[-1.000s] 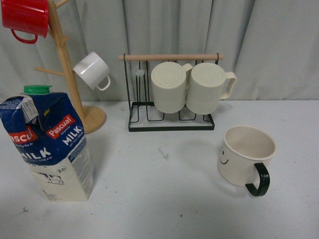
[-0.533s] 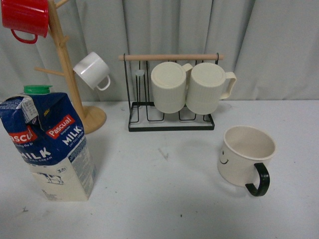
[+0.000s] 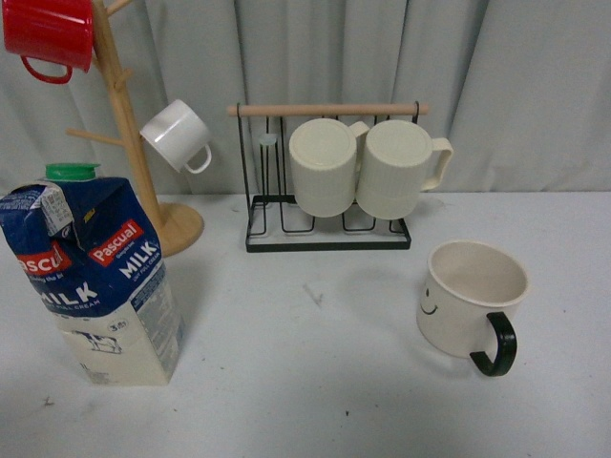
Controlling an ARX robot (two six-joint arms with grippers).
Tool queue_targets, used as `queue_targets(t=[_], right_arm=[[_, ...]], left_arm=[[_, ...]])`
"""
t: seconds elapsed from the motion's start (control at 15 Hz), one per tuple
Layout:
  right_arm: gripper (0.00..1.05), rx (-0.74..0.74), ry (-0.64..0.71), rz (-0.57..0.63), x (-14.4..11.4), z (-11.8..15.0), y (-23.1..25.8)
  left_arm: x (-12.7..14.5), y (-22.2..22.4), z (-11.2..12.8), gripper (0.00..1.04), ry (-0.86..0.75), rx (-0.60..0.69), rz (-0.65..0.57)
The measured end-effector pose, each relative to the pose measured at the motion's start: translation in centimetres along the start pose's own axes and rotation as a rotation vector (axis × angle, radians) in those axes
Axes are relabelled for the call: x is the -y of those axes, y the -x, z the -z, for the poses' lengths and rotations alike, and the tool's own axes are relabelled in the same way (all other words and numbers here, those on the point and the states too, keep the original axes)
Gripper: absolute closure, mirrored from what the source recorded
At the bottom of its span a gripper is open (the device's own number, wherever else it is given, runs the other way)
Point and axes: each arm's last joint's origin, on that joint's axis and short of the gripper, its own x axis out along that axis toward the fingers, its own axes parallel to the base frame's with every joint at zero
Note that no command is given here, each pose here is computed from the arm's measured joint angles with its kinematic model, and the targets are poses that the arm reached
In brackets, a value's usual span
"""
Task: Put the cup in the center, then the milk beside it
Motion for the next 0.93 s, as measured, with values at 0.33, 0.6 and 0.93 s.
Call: queue_targets(t=[0.33,0.6,0.93], right_arm=[[0.06,-0.073,-0.120,-0.019,1.5,-1.3,-4.6],[0.06,-0.401,-0.223,-0.008,0.2,-1.1,-16.5],[0.06,-0.710,-0.245,-0.004,-4.6,0.2,-25.1]], left_arm=[[0.0,0.0,0.0,0.07,0.000,0.000,0.000],[0.0,0.0,0.0,0.07,0.000,0.000,0.000],[0.0,0.0,0.0,0.07,0.000,0.000,0.000]])
